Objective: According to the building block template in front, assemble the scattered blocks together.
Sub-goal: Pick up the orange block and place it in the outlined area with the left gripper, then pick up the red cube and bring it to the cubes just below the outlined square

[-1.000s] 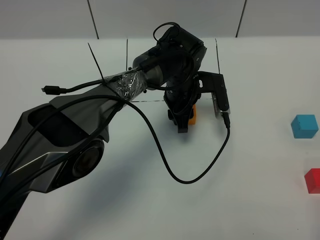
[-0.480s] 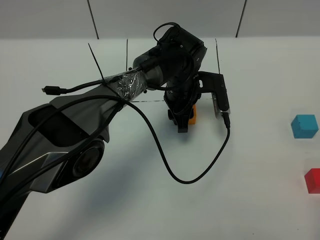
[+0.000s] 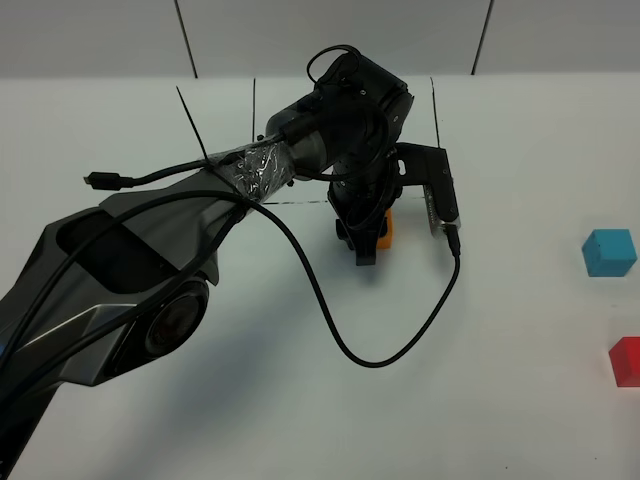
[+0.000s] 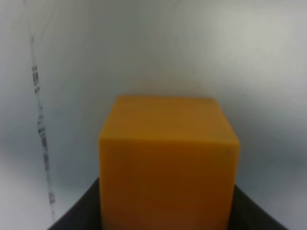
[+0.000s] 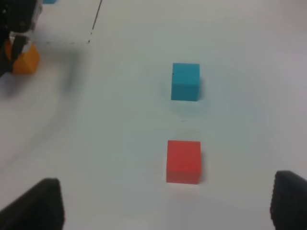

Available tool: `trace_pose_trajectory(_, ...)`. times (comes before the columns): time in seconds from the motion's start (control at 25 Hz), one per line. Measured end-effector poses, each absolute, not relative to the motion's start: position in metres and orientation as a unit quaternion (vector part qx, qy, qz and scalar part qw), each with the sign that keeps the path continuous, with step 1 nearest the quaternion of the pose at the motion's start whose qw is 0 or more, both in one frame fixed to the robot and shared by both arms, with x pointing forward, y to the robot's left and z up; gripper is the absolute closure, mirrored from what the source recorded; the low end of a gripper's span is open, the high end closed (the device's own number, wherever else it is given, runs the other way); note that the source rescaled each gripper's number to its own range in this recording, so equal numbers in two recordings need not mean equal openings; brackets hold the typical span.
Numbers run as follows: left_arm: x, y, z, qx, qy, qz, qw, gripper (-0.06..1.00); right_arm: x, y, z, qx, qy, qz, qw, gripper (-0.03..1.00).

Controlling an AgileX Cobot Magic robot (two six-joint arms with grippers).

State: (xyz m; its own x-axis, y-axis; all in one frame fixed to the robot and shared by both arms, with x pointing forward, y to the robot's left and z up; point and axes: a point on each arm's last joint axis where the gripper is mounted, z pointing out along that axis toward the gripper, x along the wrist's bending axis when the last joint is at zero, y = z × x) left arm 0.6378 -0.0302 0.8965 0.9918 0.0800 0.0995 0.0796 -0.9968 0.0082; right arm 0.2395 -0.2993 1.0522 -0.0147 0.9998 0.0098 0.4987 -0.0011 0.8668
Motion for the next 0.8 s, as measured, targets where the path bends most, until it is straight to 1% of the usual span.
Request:
trace_pose_trajectory(0.04,0.638,-0.030,0.896,0.998,0.040,0.051,0.001,0.86,0.240,-0.299,1.052,0.609,0.615,0.360,0.348,0.22)
trace_pose_trajectory(0.12,0.638,-0.030,0.895,0.998,0.039,0.052,0.000,0.70,0.240,-0.299,1.052,0.609,0.615,0.360,0.348,0.22)
trace_pose_trajectory(0.24,0.639,-0.030,0.902,0.998,0.039,0.058,0.006,0.39,0.240,-0.299,1.052,0.609,0.615,0.360,0.348,0.22)
trace_pose_trajectory(0.32,0.638,-0.030,0.912,0.997,0.040,0.066,0.013,0.23,0.240,-0.299,1.052,0.609,0.615,0.360,0.348,0.22)
trace_pose_trajectory(0.4,0.638,-0.030,0.927,0.996,0.047,0.076,0.023,0.12,0.240,-0.299,1.052,0.609,0.615,0.360,0.348,0.22)
trace_pose_trajectory(0.48,0.638,-0.027,0.944,0.993,0.075,0.085,0.036,0.08,0.240,-0.299,1.052,0.609,0.615,0.360,0.348,0.22)
trace_pose_trajectory(0.6,0.648,-0.011,0.965,0.981,0.158,0.094,0.056,0.06,0.240,-0.299,1.052,0.609,0.615,0.360,0.348,0.22)
trace_pose_trajectory(0.72,0.669,0.025,0.983,0.961,0.247,0.101,0.073,0.05,0.240,-0.299,1.052,0.609,0.615,0.360,0.348,0.22)
trace_pose_trajectory(0.8,0.682,0.052,0.994,0.945,0.300,0.089,0.096,0.05,0.240,-0.299,1.052,0.609,0.615,0.360,0.348,0.22)
